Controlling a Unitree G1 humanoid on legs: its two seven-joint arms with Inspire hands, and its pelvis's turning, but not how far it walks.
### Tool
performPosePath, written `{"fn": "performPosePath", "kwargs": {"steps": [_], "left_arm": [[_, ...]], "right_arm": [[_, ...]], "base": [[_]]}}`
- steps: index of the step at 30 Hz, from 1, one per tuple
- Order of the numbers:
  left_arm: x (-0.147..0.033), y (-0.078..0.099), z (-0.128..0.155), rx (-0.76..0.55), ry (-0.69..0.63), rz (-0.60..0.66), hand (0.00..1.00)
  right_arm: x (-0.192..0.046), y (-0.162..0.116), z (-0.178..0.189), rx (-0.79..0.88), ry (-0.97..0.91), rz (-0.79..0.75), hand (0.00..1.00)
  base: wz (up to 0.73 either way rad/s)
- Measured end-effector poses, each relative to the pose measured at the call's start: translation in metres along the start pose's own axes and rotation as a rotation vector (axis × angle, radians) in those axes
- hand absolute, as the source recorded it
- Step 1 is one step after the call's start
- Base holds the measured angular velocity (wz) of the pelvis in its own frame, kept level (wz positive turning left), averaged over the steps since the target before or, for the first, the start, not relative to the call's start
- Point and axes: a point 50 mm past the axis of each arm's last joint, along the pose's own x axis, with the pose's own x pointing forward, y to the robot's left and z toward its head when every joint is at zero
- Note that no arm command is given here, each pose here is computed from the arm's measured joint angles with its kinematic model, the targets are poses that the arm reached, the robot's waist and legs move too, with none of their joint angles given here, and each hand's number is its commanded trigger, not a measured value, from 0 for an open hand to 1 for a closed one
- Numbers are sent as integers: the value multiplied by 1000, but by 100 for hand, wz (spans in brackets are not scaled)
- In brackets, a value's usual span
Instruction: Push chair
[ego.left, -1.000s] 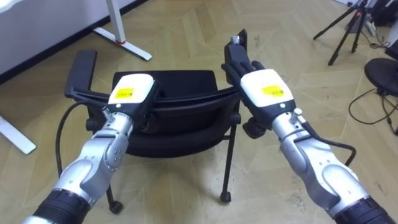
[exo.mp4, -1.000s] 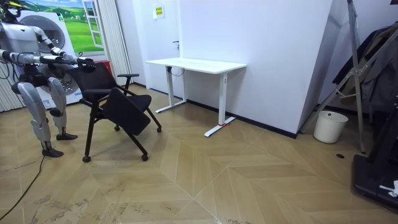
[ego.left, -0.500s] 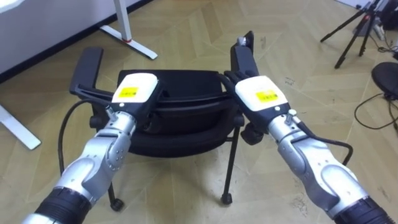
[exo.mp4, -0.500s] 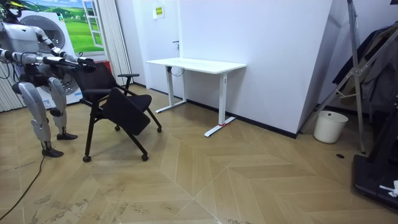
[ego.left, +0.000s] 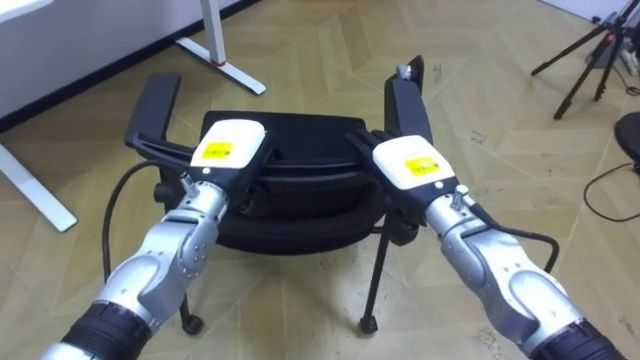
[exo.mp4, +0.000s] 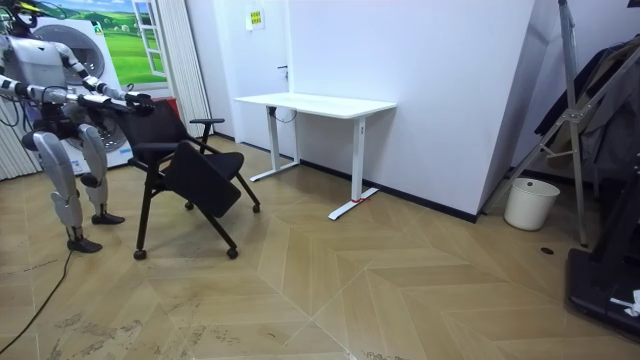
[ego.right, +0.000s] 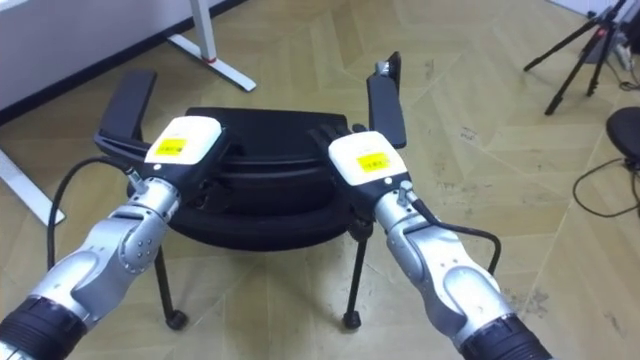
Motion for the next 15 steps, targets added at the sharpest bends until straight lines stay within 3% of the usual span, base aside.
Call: {"fn": "performPosePath", "kwargs": {"steps": [15], "left_arm": [[-5, -7, 9, 6, -22, -20, 100]], "right_arm": [[-2, 15, -9, 8, 23, -29, 0]], "base": [[2]]}}
